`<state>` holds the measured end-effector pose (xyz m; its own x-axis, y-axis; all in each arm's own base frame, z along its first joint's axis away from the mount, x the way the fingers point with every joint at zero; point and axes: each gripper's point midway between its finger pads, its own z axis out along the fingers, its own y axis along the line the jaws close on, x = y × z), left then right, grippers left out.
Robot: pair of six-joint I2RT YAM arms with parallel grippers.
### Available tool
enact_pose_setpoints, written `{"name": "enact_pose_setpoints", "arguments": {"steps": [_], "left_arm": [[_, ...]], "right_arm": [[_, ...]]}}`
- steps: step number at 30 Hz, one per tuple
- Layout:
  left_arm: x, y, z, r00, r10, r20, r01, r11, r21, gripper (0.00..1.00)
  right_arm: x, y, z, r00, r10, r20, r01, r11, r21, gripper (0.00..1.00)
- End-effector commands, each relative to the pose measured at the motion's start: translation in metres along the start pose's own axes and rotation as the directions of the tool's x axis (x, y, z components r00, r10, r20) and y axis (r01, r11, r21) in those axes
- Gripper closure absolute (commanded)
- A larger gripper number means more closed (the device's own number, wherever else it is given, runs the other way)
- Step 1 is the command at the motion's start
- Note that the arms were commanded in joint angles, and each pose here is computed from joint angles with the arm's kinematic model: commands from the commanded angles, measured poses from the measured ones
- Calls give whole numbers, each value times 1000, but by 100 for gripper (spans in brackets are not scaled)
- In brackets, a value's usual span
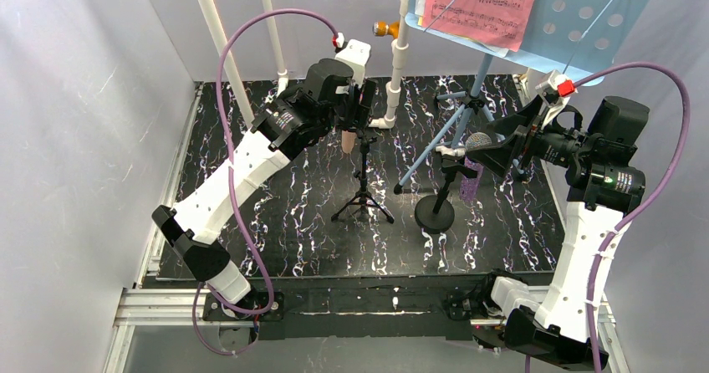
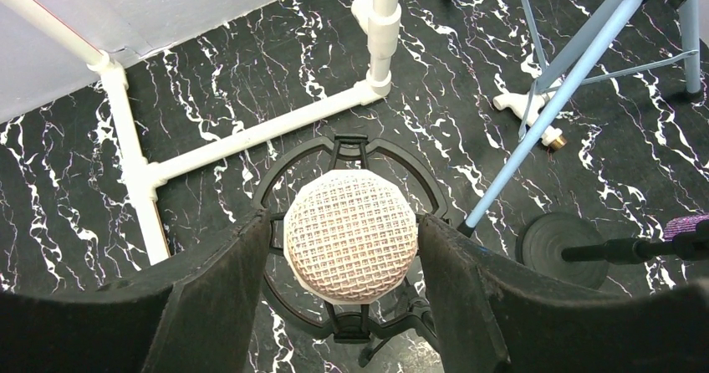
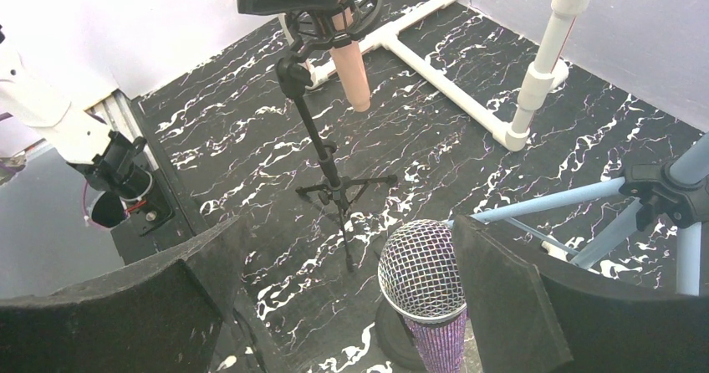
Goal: Pack up the instrument practice props
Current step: Remove the microphone from the microphone stand.
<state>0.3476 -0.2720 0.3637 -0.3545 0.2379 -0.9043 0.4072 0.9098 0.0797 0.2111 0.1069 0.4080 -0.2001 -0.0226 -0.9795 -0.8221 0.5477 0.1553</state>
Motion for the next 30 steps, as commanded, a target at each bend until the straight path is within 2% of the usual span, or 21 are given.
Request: {"name": "enact_pose_setpoints", "arguments": {"steps": [1,8,11,13,16,19,21,30], "left_arm": [[-3,3,-6,1000,4,13,-3,1000,-12,38],[-4,3,-7,1000,2,15,-2,1000,-7,45],[-3,3,-8,1000,0,15,0,1000,-5,52],[-4,3,-9,1000,1,16,-1,1000,-1,61],[-10,4,-14,999,-9,34,9,1000,0,85],[-23,5,-22,997,-24,79,23,1000,11,97],[-36,7,-32,992,-37,123,34,999,21,100],[-79,19,-68,956,-56,290,48,998,34,100]], "right_arm": [[-4,7,-2,999,-31,9,31,1000,-6,0],[-4,7,-2,999,-31,8,31,999,-6,0],[-4,7,-2,999,-32,8,32,999,-6,0],[-5,7,-2,999,-32,8,32,999,-5,0],[-5,7,-2,999,-32,8,32,999,-7,0],[-5,7,-2,999,-34,8,34,999,-6,0],[-5,7,-2,999,-34,7,34,999,-6,0],[-5,7,-2,999,-37,6,37,999,-5,0]]}}
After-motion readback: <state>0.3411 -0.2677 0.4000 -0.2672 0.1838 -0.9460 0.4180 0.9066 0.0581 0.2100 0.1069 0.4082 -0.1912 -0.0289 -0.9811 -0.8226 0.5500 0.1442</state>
